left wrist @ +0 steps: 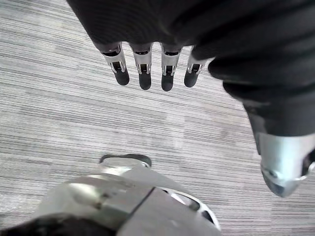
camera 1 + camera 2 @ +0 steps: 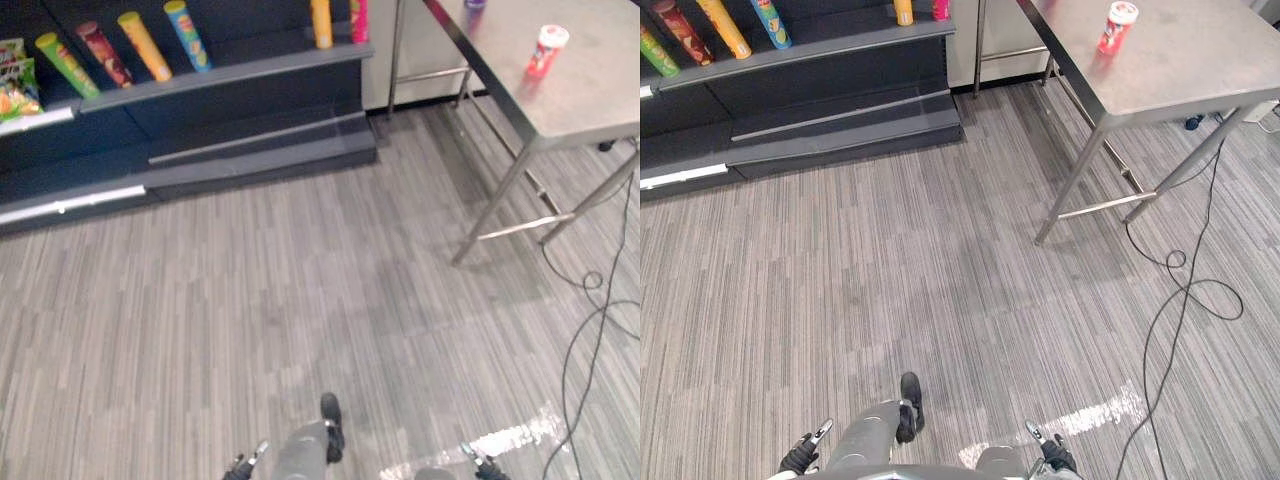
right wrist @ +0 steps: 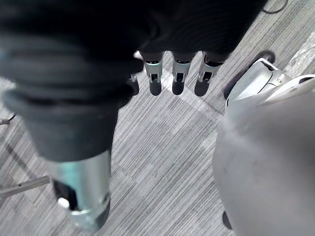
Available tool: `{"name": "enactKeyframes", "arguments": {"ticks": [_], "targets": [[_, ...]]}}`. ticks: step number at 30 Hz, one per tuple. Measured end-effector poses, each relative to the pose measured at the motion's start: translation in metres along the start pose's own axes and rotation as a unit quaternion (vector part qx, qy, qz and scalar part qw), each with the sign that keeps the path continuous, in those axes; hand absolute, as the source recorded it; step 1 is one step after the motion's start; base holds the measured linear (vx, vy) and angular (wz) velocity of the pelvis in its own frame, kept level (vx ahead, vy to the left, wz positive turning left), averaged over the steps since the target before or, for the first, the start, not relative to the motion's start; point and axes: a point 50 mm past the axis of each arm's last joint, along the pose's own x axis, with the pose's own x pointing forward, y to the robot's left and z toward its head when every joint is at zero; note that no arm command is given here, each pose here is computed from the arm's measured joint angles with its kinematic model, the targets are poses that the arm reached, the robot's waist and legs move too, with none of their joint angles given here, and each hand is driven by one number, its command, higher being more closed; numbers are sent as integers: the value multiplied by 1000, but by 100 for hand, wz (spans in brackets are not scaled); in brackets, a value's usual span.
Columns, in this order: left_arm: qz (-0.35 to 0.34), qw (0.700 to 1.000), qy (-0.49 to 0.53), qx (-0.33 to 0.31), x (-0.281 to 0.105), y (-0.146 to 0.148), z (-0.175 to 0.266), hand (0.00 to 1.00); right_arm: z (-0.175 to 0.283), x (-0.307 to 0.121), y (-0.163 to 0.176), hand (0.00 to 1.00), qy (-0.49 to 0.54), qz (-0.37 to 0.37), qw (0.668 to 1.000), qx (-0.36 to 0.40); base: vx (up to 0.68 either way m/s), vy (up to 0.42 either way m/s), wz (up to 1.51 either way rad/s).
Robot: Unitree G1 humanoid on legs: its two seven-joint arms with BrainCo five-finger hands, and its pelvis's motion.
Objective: Put the gum and the chips on the shelf.
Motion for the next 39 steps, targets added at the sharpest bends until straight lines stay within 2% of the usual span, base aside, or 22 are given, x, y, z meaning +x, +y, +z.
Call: {"name": "enactKeyframes", "arguments": {"ticks": [6, 13, 18, 25, 28, 32, 39], "targets": [[-24, 998, 1, 50, 0, -7, 1, 0, 13, 2, 0, 0, -23, 18, 999, -32, 367, 79, -7], [-32, 999, -5, 34, 2, -16, 5, 0, 12, 0, -7, 0, -21, 13, 999, -44, 339, -213, 19], [-41, 999, -6, -4, 2, -30, 4, 0, 25, 3, -7, 0, -39, 13, 998, -46, 431, -234, 23], [-63, 997, -29, -21, 5, -49, 19, 0, 23, 3, -12, 0, -35, 7, 998, -48, 227, -123, 25], [-62, 997, -40, -25, 5, -48, 23, 0, 23, 2, -15, 0, -37, -4, 999, -25, 215, -36, -16], [-60, 996, -48, -40, 6, -46, 28, 0, 22, 1, -24, 0, -37, -28, 999, 14, 182, 103, -18], [-56, 997, -47, -37, 7, -41, 28, 0, 18, 1, -21, 0, -29, -33, 999, 13, 321, 355, -25]]}}
